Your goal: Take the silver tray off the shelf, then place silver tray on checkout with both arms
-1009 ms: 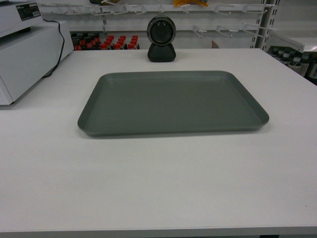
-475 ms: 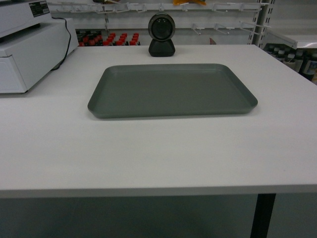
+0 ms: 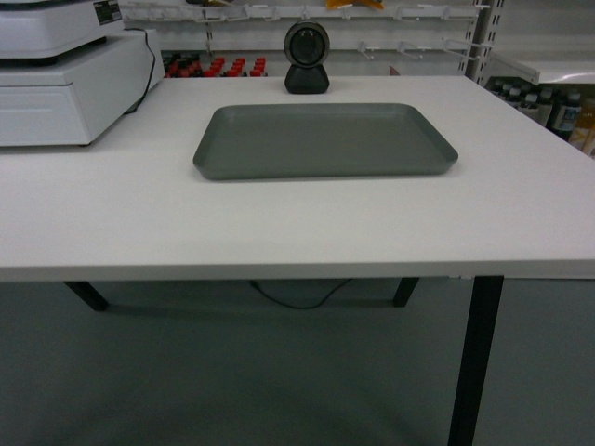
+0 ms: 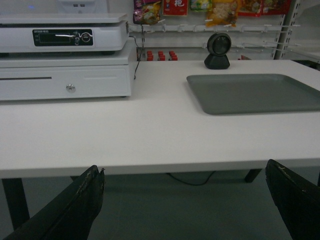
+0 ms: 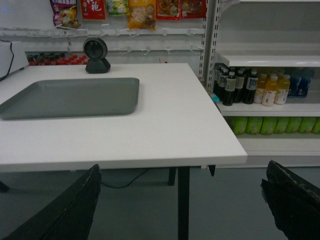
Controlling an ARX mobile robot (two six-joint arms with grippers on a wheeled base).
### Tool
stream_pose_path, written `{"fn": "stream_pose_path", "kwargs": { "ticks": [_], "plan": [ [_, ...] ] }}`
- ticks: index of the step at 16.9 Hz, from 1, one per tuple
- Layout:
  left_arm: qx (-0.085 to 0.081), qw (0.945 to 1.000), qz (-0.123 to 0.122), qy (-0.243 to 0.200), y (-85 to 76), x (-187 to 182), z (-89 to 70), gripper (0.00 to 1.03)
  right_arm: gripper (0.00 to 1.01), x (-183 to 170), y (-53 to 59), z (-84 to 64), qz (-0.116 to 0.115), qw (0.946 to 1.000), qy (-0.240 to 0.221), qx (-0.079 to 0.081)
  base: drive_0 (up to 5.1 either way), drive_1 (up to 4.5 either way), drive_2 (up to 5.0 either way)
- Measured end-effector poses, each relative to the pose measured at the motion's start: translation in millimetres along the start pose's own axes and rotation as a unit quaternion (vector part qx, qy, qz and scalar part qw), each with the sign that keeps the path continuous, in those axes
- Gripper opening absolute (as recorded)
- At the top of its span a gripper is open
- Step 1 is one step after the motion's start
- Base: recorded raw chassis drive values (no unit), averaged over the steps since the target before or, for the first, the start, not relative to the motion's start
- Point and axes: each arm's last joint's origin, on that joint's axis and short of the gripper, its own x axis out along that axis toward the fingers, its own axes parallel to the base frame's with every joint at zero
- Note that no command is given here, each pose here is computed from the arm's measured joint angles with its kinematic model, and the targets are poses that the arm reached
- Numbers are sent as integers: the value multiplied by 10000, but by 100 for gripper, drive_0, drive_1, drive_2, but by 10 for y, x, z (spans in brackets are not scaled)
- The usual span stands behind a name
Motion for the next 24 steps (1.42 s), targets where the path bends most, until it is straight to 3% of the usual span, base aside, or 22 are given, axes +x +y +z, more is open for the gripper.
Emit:
{"fn": "stream_pose_path", "kwargs": {
  "ticks": [24],
  "plan": [
    [0,10000,0,15,0,0,-3,98,98,0,0,-6,2,10000,31,0,-8,-427,411]
  ]
}}
